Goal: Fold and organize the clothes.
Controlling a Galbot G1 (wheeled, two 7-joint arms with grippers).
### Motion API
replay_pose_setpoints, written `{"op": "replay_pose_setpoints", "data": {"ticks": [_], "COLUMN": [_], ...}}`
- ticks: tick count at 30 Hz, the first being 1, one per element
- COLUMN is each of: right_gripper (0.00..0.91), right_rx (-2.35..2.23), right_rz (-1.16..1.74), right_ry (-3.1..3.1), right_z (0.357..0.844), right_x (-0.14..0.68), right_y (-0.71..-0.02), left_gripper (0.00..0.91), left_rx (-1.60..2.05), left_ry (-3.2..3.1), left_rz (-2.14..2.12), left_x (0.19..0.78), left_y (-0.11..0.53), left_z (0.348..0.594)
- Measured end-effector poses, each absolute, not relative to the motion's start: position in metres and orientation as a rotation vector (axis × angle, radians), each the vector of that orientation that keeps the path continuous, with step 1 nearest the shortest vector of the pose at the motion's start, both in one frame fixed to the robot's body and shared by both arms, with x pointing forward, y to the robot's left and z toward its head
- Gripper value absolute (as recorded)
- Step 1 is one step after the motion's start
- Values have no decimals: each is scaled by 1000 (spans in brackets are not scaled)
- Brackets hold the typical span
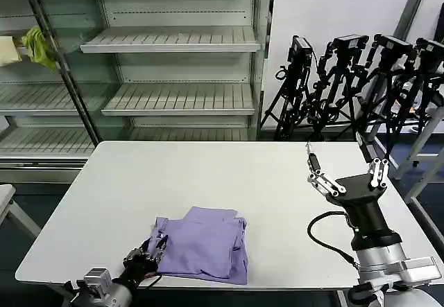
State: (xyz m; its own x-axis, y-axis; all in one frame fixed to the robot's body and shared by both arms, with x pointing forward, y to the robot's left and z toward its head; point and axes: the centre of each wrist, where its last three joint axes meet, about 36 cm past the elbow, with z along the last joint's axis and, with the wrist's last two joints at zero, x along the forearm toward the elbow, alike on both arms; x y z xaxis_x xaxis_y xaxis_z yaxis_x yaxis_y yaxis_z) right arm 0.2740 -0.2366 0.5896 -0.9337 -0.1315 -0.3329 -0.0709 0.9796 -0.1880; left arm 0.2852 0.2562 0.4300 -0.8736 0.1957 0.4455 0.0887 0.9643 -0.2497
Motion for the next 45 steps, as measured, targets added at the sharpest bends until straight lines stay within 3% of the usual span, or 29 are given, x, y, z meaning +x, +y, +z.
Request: {"op": "replay_pose_setpoints", "data": {"ticks": [17, 27, 36, 45], "right_gripper": [907, 907, 907, 907], "right_rx": [-139, -150, -160, -156], "right_rz": [-252, -244, -233, -229], "right_ry": [2779, 2768, 2755, 2757], "right_z": [589, 591, 593, 593], "right_x": [273, 275, 276, 276], "right_y": [-237, -236, -235, -235], "left_gripper": [10, 10, 10, 10], "left_rx": [-191, -97, 37, 139], "left_ry": [-2654, -2678, -2719, -2784], "left_rz": [297, 262, 179, 16], "left_x": [293, 311, 325, 334], "left_y": [261, 296, 355, 405], "left_z": [431, 437, 457, 503]}}
